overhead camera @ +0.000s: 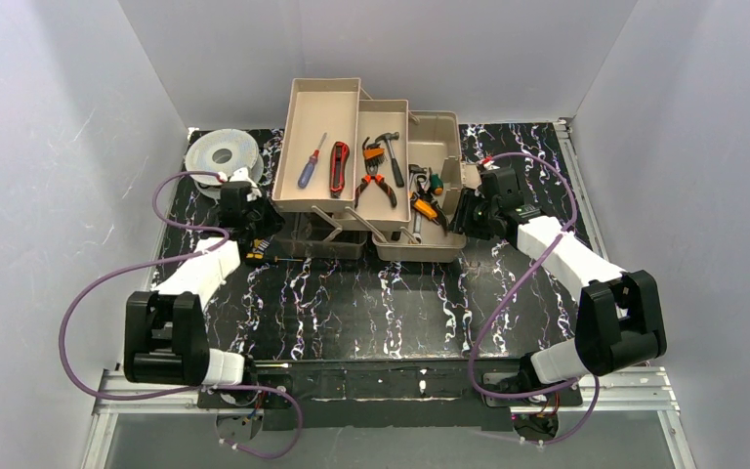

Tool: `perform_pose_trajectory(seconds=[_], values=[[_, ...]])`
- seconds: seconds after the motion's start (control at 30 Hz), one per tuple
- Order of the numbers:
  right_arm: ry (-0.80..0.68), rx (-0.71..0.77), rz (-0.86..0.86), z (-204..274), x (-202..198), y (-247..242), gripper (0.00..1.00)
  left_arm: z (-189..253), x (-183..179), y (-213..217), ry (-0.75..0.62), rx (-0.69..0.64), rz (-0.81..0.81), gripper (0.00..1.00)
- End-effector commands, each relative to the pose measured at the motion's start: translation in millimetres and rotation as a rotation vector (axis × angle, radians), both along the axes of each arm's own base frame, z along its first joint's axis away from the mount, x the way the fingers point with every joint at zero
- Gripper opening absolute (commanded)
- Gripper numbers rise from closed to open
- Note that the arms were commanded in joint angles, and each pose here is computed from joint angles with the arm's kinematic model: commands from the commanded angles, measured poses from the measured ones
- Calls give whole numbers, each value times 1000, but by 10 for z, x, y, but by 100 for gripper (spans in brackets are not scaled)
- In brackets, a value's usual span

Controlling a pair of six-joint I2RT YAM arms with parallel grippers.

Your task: Pack the tool kit

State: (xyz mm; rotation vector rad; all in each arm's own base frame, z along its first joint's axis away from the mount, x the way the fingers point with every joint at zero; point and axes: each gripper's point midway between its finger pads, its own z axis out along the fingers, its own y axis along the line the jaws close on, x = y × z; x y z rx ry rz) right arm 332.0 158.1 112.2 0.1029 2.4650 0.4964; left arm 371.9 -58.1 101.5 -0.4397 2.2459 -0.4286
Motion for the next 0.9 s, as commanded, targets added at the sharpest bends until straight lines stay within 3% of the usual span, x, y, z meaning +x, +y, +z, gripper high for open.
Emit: perform_pose_trajectory(seconds=[0.0,0.4,0.87], values=[[-48,1,-2,149,68,14,49,282,10,144,-72,158,92,0],[-72,1,-28,195,56,-28,48,1140,80,-31,-347,375,111,0],[-96,-33,-97,236,-7,-177,48,1775,42,-141,-500,443,106,0]])
